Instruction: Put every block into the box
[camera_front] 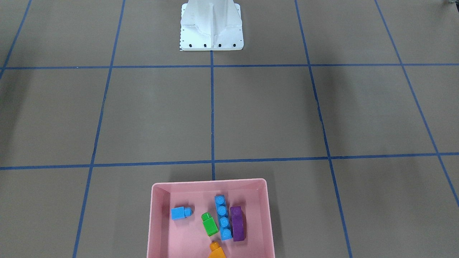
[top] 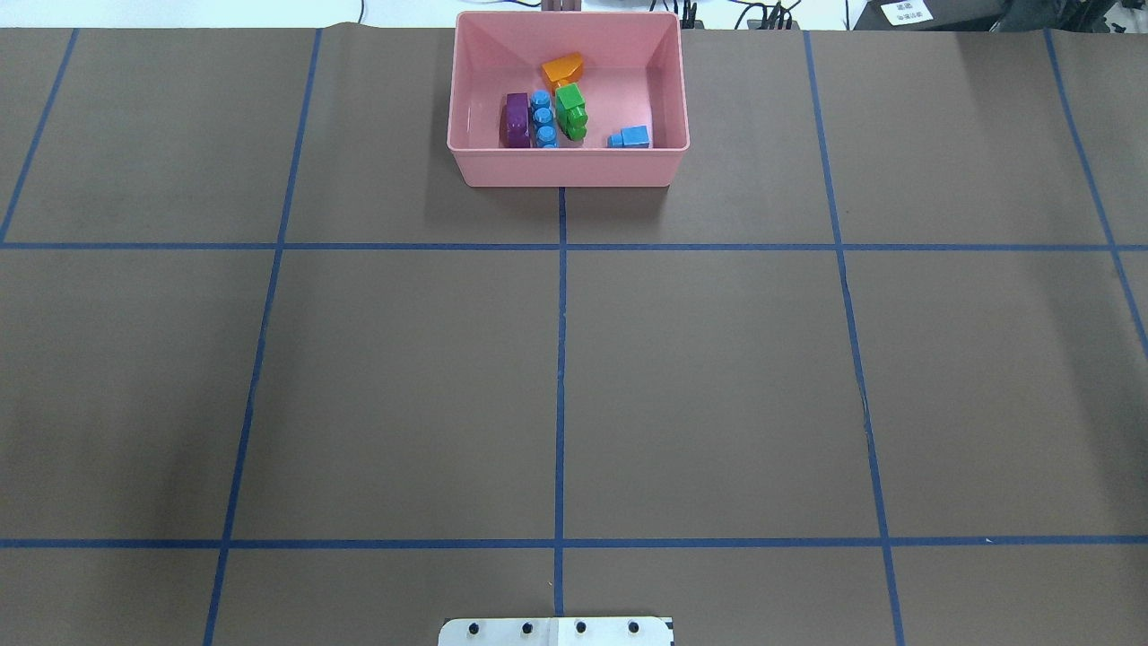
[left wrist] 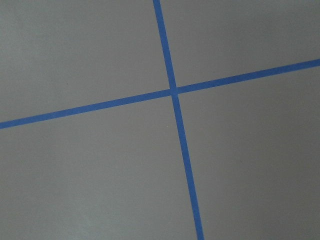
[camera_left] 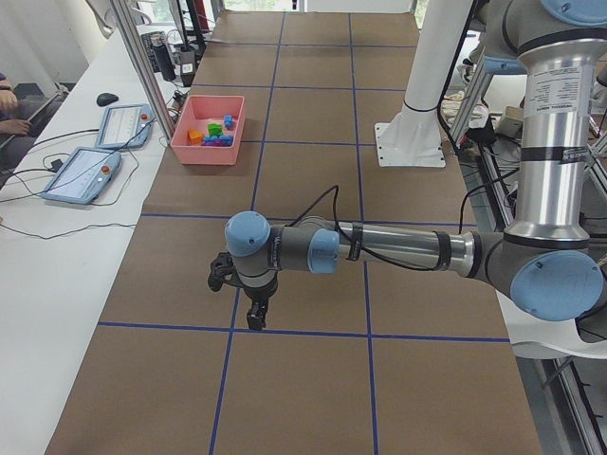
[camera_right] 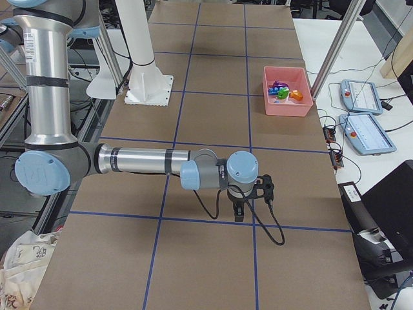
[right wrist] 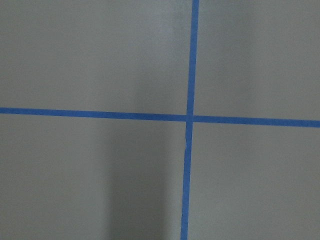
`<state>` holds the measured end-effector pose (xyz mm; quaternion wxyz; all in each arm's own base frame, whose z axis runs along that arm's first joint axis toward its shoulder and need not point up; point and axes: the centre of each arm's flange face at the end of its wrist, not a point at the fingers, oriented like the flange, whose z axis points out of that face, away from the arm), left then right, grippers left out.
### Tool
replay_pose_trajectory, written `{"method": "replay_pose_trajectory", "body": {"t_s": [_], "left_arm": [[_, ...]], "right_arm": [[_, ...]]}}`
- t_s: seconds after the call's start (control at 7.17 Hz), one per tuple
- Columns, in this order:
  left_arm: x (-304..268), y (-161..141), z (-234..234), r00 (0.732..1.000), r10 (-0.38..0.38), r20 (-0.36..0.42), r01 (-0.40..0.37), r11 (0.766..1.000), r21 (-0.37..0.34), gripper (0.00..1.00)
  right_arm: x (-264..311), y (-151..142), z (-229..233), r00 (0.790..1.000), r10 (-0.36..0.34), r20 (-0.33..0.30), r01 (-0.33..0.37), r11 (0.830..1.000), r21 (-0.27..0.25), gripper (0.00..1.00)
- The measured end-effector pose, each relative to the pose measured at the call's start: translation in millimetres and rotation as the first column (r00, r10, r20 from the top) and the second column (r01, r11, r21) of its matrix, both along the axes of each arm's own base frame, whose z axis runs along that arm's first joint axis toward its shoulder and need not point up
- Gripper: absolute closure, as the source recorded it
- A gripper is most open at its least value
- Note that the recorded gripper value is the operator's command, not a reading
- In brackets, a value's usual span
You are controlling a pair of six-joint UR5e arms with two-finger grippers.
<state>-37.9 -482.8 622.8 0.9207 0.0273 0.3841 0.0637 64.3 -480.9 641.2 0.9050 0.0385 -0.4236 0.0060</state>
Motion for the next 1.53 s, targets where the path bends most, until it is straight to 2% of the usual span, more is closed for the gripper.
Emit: {"method": "replay_pose_trajectory", "body": {"t_s": [0.28, 0.56, 0.7, 0.98, 1.26, 1.53], "left_arm": [[-0.5, 3.5, -10.8, 0.999, -0.039, -0.018, 0.038, 0.999, -0.018, 0.00], [-1.8, 5.9, -21.1, 0.999, -0.050, -0.017, 0.050, 0.999, -0.008, 0.00], [-2.2, 7.6, -23.9, 0.999, -0.052, -0.017, 0.051, 0.999, -0.003, 0.00], [-2.9, 8.5, -25.4, 0.999, -0.049, -0.003, 0.049, 0.999, 0.006, 0.00], [-5.1, 8.2, -21.5, 0.998, -0.048, 0.032, 0.048, 0.999, 0.011, 0.00], [-5.2, 7.9, -17.6, 0.998, -0.047, 0.039, 0.047, 0.999, 0.006, 0.00]], "right_arm": [[4.0, 15.6, 6.4, 1.000, 0.010, -0.006, -0.011, 0.999, -0.045, 0.00], [7.0, 18.8, -6.8, 0.995, 0.007, -0.096, -0.013, 0.998, -0.065, 0.00], [7.6, 22.2, -16.8, 0.993, 0.004, -0.119, -0.013, 0.997, -0.076, 0.00], [4.9, 30.7, -18.4, 0.996, 0.003, -0.090, -0.010, 0.997, -0.082, 0.00], [1.5, 36.2, -15.3, 0.999, 0.005, -0.045, -0.007, 0.998, -0.055, 0.00], [0.8, 37.9, -8.0, 0.999, 0.004, -0.034, -0.006, 0.998, -0.055, 0.00]]}}
